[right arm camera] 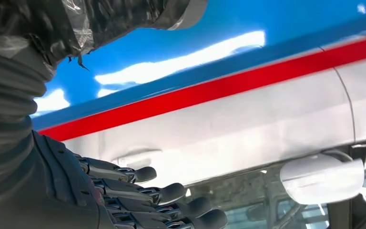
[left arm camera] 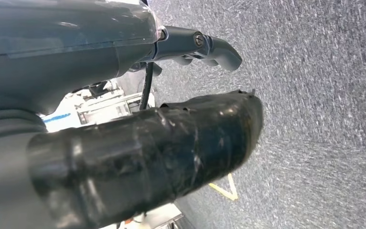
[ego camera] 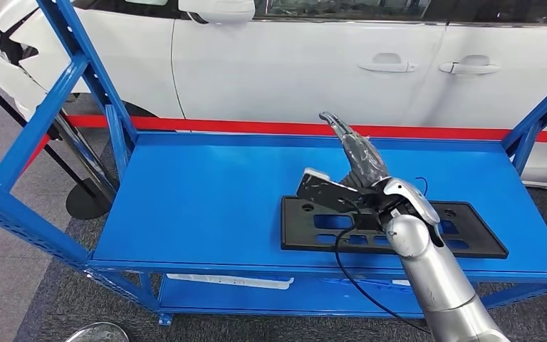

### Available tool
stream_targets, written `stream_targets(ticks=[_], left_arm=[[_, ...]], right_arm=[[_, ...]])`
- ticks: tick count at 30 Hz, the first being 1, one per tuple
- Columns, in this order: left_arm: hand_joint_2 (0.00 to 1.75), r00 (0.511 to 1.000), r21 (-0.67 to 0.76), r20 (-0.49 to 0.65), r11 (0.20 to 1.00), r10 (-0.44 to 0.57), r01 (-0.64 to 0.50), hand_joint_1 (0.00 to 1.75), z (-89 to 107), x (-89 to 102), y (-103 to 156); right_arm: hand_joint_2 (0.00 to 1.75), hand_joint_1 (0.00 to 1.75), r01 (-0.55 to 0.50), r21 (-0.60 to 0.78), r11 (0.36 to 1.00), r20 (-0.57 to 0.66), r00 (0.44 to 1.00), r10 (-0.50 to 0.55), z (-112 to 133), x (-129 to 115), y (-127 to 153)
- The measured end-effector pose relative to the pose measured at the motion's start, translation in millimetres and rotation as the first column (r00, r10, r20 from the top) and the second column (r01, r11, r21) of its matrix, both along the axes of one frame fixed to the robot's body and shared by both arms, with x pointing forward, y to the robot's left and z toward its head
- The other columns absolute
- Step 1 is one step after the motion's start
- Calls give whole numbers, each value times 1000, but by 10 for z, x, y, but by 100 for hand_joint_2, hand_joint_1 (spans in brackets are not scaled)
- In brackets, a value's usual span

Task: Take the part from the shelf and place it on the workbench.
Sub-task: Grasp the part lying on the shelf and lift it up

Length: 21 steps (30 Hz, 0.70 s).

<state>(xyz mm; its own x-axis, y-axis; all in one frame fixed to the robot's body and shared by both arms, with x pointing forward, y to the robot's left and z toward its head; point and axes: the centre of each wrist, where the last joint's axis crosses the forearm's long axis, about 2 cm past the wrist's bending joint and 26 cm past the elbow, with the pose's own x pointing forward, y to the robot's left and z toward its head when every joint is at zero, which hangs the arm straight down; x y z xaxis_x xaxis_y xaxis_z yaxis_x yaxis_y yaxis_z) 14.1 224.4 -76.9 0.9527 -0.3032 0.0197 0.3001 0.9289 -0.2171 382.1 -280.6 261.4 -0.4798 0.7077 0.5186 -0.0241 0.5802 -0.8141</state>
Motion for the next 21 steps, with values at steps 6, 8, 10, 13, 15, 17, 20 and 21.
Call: stream_targets(ticks=[6, 8, 10, 13, 15, 17, 20, 21], left_arm=[[0, 1000, -5, 1, 1000, 4, -4, 0, 2, 4, -11], [0, 1000, -8, 1, 1000, 7, -7, 0, 2, 0, -14], [0, 1000, -11, -1, 1000, 9, -9, 0, 2, -9, -16], [0, 1000, -12, -3, 1000, 10, -10, 0, 2, -18, -16], [0, 1000, -12, -3, 1000, 10, -10, 0, 2, -17, -16], [0, 1000, -12, -3, 1000, 7, -8, 0, 2, -17, -14], [0, 1000, -9, -1, 1000, 1, -1, 0, 1, -20, -12], [0, 1000, -9, 0, 1000, -1, 1, 0, 0, -23, -9]], right_arm=[[175, 0, -8, -65, 998, 16, 1000, 9, -55, -88, -59], [175, 0, -19, -89, 996, 18, 1000, 21, -84, -115, -101], [175, 0, -36, -104, 994, 12, 999, 37, -118, -145, -160], [175, 0, -48, -115, 992, 1, 999, 48, -149, -171, -245], [175, 0, -58, -118, 991, -6, 998, 58, -156, -185, -290], [175, 0, -82, -114, 990, -17, 997, 80, -155, -206, -323], [175, 0, -119, -112, 987, -37, 993, 116, -152, -242, -387], [175, 0, -126, -119, 985, -42, 992, 122, -152, -256, -416]])
